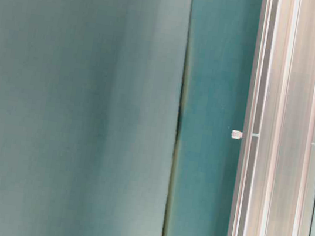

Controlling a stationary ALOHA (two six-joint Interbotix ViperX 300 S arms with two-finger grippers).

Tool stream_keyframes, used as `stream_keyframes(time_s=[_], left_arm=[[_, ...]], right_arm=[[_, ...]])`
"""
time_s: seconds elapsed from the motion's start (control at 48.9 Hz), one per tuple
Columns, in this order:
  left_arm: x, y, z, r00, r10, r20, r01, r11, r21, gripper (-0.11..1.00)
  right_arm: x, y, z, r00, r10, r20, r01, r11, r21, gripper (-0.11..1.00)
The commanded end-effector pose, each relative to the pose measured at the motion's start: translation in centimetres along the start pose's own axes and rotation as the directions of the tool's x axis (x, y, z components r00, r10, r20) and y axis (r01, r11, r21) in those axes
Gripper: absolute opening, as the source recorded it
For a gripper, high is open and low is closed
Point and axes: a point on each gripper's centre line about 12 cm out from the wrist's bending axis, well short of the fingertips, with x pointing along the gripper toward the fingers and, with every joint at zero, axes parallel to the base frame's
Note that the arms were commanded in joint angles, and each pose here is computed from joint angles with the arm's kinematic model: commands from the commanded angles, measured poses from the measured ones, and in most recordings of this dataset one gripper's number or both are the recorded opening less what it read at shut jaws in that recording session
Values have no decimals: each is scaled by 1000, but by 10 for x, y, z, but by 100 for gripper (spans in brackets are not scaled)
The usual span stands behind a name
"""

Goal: Lift the large metal rail with both hands.
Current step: 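Move both open grippers down over the two ends of the silver rail, then lower both grippers around the rail ends and close them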

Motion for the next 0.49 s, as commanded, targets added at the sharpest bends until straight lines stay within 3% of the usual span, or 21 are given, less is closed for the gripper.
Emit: stream_keyframes(time_s=[0.0, 0.102, 0.471], left_arm=[[1, 0, 6, 1000, 1, 3, -1, 1000, -1, 87], [11, -1, 7, 1000, 1, -28, -1, 1000, 6, 100], [20, 0, 3, 998, 3, -57, -4, 1000, -7, 100]], right_arm=[[4, 1, 3, 1000, -6, -13, 6, 1000, -18, 96], [9, 1, 3, 1000, -8, -30, 7, 1000, -20, 96], [17, -1, 0, 998, -25, -54, 23, 999, -38, 96]])
